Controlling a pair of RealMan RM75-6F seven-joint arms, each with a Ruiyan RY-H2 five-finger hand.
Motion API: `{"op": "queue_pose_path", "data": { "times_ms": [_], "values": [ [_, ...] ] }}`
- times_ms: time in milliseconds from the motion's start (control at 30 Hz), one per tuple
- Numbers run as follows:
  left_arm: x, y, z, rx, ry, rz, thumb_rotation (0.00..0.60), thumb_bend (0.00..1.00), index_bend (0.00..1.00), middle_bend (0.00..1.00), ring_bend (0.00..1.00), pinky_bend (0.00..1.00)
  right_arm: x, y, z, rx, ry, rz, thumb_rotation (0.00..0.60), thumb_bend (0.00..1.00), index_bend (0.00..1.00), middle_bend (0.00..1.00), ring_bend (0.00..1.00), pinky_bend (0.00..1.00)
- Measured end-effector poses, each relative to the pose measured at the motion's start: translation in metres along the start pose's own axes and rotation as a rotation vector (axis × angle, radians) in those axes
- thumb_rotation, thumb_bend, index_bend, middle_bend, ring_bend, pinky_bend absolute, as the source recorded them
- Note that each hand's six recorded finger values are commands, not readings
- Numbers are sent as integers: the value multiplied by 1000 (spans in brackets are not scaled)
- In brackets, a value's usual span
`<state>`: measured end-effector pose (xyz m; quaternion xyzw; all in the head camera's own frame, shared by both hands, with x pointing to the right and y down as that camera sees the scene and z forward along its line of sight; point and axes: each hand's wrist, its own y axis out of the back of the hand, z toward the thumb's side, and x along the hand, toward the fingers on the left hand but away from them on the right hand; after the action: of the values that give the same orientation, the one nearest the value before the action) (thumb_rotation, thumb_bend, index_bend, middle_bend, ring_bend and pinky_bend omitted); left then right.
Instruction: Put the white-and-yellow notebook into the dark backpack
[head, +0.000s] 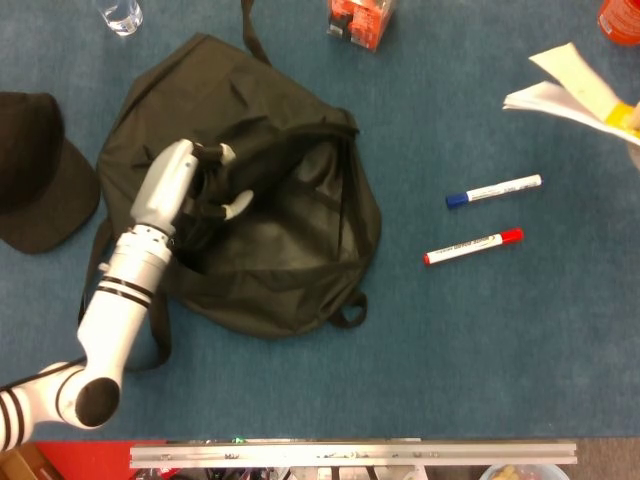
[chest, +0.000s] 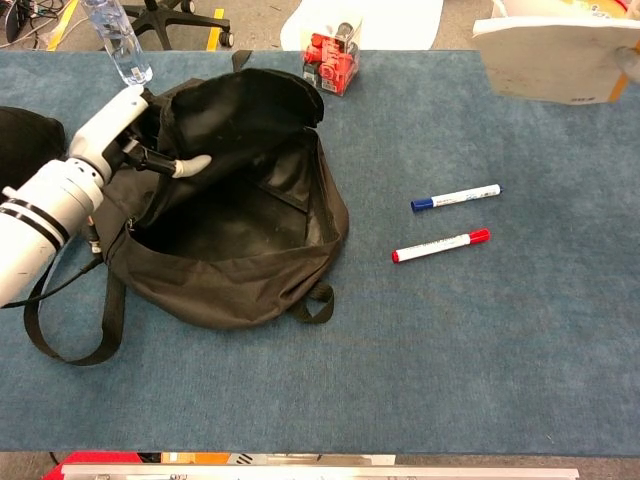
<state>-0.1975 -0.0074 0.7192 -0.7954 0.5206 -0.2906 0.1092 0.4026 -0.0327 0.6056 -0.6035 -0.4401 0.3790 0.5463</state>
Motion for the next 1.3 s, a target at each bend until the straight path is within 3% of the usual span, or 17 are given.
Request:
{"op": "queue_pose_path", "data": {
  "times_ms": [133, 333, 867, 1100, 1300],
  "values": [
    [-4, 14, 0, -61, 11, 24, 600, 248, 702, 785, 753, 923, -2, -4, 11, -113, -12, 60, 600, 459, 937, 721, 567, 672],
    [-9, 25, 1, -106, 7, 57, 600, 248, 693, 783, 752, 920, -5, -11, 33, -374, -55, 191, 600, 491, 938, 723, 570, 674],
    [-15, 25, 9, -166, -2, 53, 600, 248, 671, 770, 750, 916, -14, -34, 77, -1134, -289, 534, 600, 491, 945, 727, 577, 678],
    [-16, 25, 10, -171, -4, 51, 600, 248, 667, 768, 749, 916, -21, -41, 94, -1327, -337, 616, 600, 491, 945, 727, 577, 678],
    [-17, 27, 12, -173, -5, 55, 600, 248, 663, 766, 749, 916, -27, -50, 114, -1449, -333, 683, 600, 491, 947, 734, 590, 685]
  ]
}}
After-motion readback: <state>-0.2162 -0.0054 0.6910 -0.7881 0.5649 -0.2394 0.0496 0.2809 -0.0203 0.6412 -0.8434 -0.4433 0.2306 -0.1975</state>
